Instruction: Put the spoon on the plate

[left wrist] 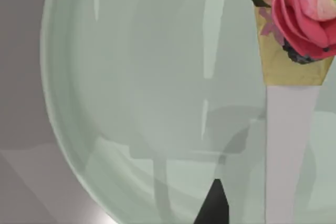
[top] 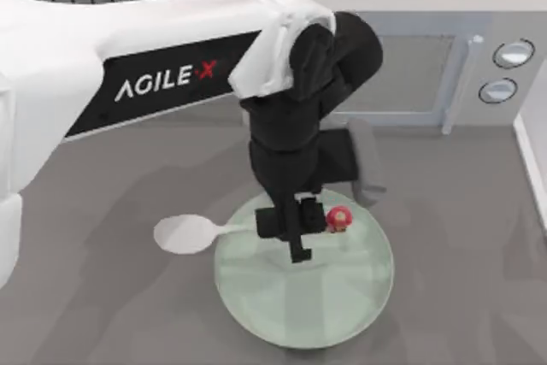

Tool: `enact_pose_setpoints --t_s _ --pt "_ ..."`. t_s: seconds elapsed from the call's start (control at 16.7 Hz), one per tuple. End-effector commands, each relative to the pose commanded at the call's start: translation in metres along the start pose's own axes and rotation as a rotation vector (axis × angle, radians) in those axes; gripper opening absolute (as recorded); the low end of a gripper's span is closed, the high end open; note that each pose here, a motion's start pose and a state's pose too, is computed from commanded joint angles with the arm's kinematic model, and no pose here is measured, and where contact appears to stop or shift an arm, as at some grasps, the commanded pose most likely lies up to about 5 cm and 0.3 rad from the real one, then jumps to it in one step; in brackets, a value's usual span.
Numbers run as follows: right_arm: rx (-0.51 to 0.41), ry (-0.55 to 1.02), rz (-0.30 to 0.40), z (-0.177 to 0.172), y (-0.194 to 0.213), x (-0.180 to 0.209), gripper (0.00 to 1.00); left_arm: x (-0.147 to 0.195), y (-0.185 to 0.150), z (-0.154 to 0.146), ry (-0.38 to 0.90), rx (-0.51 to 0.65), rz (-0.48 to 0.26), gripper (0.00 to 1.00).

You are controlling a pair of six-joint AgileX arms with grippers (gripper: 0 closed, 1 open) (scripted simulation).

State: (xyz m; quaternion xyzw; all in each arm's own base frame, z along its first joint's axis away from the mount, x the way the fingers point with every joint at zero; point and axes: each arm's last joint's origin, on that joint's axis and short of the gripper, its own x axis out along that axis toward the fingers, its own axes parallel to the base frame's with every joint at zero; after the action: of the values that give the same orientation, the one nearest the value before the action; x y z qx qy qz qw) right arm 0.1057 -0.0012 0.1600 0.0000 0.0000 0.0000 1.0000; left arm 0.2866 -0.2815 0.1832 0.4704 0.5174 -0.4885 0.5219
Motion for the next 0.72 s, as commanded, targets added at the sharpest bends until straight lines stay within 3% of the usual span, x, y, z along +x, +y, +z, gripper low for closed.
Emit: enact_pose_setpoints --t_s 0.18,0.72 --pt "0.000 0.000 0.000 0.000 0.000 0.000 1.00 0.001 -0.020 0.022 -0.007 0.095 0.010 0.00" --pt "0.000 0.000 0.000 0.000 0.000 0.000 1.00 -0.004 -0.028 0.022 -0.011 0.127 -0.002 0.00"
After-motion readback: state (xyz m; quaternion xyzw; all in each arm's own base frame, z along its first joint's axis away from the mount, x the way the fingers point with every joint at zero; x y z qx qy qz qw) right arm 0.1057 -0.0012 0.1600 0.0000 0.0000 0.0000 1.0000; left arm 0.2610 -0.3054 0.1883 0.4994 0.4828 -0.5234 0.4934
